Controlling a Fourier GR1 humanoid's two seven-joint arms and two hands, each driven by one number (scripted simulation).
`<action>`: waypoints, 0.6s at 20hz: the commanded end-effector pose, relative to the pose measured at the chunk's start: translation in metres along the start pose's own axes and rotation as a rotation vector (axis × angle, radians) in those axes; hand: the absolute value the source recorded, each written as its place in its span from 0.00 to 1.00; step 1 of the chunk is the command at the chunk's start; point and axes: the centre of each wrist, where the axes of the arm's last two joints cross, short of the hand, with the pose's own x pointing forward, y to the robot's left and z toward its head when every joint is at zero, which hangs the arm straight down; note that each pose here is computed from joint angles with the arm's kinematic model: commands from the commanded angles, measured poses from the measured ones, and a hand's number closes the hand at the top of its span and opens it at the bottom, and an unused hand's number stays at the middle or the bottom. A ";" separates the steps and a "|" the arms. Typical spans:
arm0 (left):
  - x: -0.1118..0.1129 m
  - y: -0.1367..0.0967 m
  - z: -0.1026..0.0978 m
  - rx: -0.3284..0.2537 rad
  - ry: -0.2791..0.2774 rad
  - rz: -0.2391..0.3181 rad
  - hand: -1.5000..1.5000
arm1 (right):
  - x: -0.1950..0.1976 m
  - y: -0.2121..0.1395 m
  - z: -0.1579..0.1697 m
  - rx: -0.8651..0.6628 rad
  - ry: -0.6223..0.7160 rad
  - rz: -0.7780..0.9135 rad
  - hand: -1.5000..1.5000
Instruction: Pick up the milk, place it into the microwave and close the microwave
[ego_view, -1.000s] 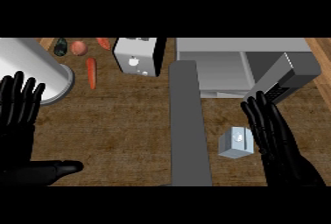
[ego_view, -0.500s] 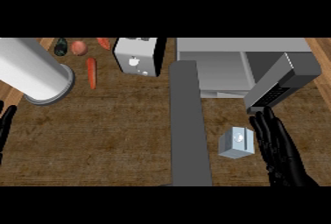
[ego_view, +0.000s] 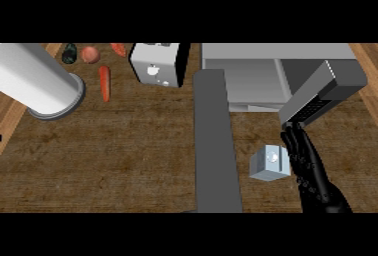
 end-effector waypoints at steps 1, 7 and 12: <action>0.011 0.012 0.019 -0.001 0.015 -0.006 0.00 | -0.017 -0.009 0.015 -0.037 0.032 0.012 0.00; 0.011 0.026 0.023 0.004 0.000 -0.023 0.00 | -0.062 -0.009 -0.006 -0.102 0.075 0.013 0.00; 0.012 0.013 0.017 -0.005 0.001 0.005 0.00 | -0.085 -0.041 0.018 -0.131 0.123 0.036 0.00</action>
